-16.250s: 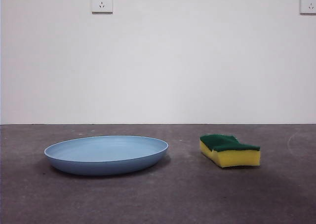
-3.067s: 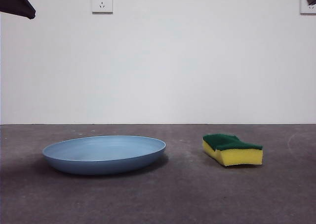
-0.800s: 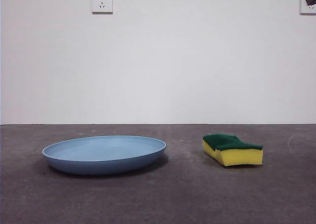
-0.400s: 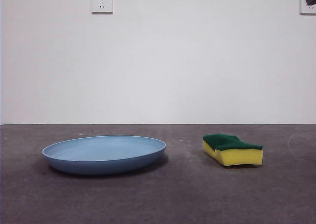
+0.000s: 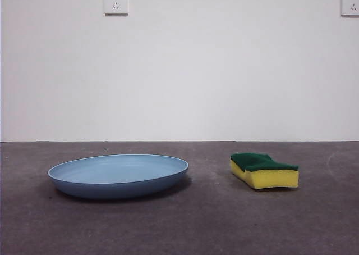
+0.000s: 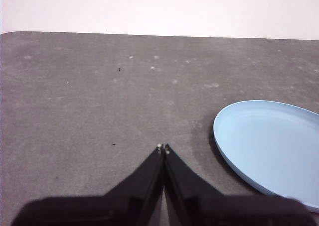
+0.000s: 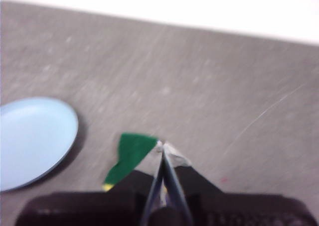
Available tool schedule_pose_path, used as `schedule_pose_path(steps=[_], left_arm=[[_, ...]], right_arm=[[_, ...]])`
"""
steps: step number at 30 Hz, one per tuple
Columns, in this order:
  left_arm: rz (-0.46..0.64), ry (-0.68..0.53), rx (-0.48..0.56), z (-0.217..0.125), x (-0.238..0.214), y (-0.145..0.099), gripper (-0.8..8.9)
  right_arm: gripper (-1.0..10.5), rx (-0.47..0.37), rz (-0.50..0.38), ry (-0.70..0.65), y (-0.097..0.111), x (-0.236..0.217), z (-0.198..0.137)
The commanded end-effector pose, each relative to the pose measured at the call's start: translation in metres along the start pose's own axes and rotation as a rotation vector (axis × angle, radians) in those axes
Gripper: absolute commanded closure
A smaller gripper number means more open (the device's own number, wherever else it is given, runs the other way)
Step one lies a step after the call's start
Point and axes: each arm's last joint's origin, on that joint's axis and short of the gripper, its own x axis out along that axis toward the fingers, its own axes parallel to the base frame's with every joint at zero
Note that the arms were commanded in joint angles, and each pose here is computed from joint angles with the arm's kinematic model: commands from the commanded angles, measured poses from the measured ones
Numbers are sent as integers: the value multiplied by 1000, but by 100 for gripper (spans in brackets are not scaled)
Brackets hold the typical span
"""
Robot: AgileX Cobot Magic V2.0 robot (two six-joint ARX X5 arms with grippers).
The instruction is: Pick up the plate,pick up the cloth,clean the plate with the cloth
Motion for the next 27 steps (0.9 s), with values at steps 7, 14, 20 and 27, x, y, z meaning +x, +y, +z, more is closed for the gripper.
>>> schedule_pose_path(steps=[7, 14, 20, 27], left_arm=[[8, 9, -1, -4, 1, 1, 817], [7, 9, -1, -4, 1, 1, 817], [7, 9, -1, -4, 1, 1, 817], [7, 9, -1, -4, 1, 1, 817]], right_arm=[[946, 4, -102, -173, -30, -11, -3], [946, 2, -114, -277, -38, -8, -37], [946, 21, -120, -223, -35, 7, -83], [946, 100, -112, -224, -32, 25, -128]])
